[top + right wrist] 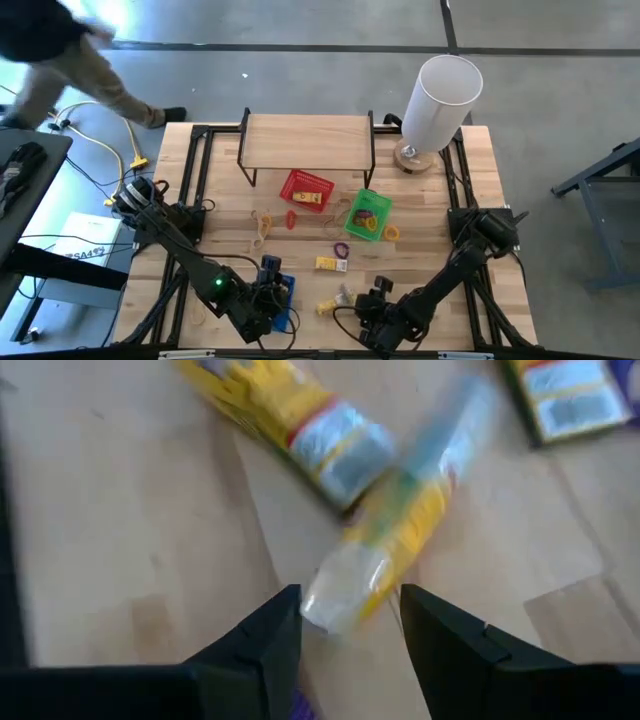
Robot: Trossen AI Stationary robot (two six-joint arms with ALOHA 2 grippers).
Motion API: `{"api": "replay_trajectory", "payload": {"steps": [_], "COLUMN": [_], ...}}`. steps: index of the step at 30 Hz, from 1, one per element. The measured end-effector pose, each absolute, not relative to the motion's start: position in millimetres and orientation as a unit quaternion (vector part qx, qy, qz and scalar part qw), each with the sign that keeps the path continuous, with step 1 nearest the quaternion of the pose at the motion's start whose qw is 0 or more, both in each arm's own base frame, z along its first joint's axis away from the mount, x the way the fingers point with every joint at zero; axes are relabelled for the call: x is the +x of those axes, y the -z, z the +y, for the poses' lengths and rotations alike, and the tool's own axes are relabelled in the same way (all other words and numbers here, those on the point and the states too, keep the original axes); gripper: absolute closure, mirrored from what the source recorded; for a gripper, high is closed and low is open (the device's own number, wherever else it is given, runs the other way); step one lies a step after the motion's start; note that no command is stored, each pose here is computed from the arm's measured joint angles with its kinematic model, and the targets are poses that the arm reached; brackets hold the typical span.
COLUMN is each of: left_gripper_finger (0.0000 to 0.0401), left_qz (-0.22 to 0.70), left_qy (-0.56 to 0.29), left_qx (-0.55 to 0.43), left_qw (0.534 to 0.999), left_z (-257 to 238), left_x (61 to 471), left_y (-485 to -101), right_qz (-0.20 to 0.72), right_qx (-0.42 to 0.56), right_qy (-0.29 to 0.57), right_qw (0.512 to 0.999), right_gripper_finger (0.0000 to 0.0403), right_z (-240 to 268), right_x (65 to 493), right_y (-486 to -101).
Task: Pick & Place Office Desk Supplies
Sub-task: Put the yellow crayon box into the red bin
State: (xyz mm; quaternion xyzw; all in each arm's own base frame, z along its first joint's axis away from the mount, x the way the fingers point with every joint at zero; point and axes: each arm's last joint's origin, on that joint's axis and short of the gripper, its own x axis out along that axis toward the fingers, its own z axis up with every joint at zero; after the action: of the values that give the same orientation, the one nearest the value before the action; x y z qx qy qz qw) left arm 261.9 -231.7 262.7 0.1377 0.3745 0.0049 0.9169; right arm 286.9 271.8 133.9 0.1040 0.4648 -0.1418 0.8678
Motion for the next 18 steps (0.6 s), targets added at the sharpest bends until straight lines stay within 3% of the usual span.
{"api": "replay_trajectory", "payload": {"steps": [18], "left_gripper_finger": [0.0227], "left_qz": [0.377], "left_qy": [0.001], "left_qx": [0.135], "left_qw": [0.916], "left_z": [-232], "left_x": [262], "left_y": [-262], "right_qz": [0.439], "right_qx": [0.052], "right_qy": [0.177], "right_qw": [0.879], "right_gripper_finger": [0.0263], "right_z": [254], "right_x": [307], "right_y": [-117]}}
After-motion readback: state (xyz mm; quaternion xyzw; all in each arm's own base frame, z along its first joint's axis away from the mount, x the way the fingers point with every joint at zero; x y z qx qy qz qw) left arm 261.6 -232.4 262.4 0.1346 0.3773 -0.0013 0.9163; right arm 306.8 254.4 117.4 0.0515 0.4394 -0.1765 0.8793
